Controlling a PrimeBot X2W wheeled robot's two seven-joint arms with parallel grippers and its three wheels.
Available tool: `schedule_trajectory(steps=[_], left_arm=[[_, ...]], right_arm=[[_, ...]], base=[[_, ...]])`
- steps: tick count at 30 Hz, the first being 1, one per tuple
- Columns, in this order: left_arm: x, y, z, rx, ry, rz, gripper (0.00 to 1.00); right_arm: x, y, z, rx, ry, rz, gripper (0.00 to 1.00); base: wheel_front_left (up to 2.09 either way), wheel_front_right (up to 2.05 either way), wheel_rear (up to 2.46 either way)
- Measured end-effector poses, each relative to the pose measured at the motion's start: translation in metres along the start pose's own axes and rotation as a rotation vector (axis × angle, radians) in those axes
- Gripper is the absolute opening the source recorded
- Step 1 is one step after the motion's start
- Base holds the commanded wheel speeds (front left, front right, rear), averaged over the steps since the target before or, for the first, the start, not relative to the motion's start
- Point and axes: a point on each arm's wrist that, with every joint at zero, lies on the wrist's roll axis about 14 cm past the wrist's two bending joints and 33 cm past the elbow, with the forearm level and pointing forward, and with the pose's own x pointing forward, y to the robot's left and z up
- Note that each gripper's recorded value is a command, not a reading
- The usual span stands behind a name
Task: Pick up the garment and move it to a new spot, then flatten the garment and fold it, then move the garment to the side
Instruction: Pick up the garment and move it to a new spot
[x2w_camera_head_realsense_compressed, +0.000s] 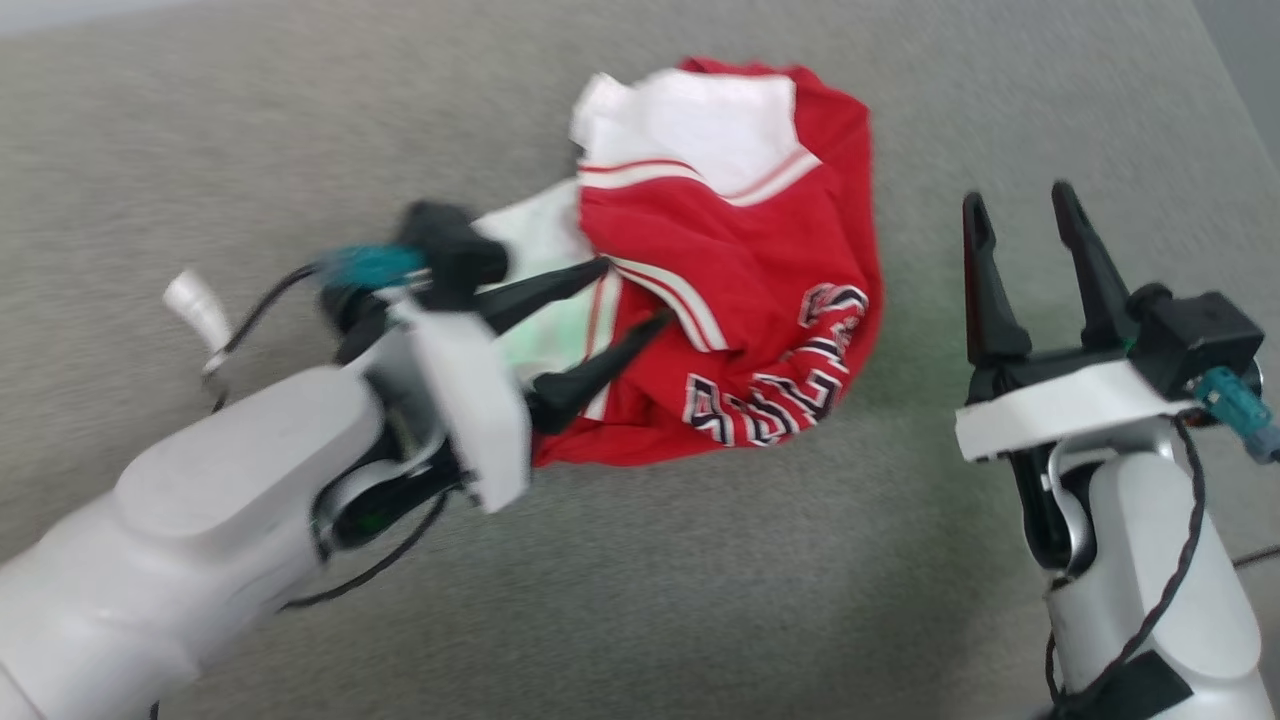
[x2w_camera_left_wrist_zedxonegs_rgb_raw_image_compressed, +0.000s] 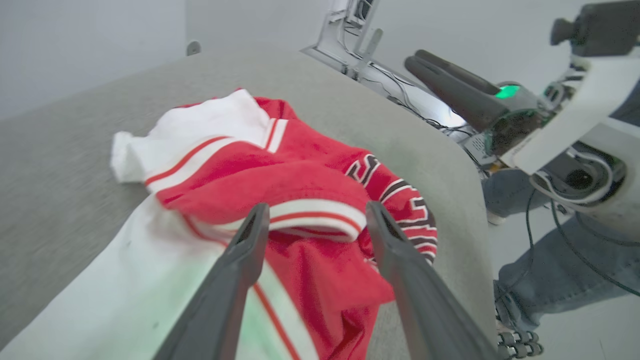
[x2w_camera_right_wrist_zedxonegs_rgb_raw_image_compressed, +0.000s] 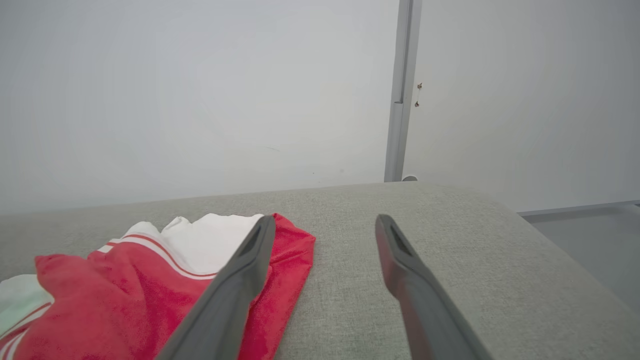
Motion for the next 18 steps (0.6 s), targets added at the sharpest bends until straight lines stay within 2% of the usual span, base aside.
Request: schedule_trajectory(steps=[3, 5, 7, 9, 13, 18], left_arm=[[-0.033, 0.027, -0.003, -0.066, -0.088, 0.149, 1.0], [-0.06, 0.047, -0.017, -0.076, -0.097, 0.264, 1.0], [-0.088, 0.065, -0.031, -0.133, -0.115, 0.386, 1.0], [-0.11, 0.071, -0.046, -0.171, -0.114, 0.469, 1.0], [-0.154, 0.086, -0.045, -0.214, -0.218, 0.636, 1.0], [-0.207, 0.081, -0.056, -0.248, -0.324, 0.798, 1.0]], right_arm=[[-0.003, 0.009, 0.0, -0.003, 0.002, 0.02, 1.0], [-0.005, 0.013, -0.002, 0.005, 0.01, 0.029, 1.0], [-0.006, 0.019, -0.003, 0.014, 0.014, 0.044, 1.0], [-0.007, 0.023, -0.004, 0.012, 0.018, 0.058, 1.0], [-0.014, 0.023, -0.011, -0.004, 0.044, 0.073, 1.0], [-0.025, 0.025, -0.014, -0.014, 0.061, 0.091, 1.0]], base=[[0.0, 0.0, 0.0], [0.0, 0.0, 0.0], [0.0, 0.0, 0.0], [0.0, 0.0, 0.0], [0.0, 0.0, 0.0], [0.0, 0.0, 0.0]])
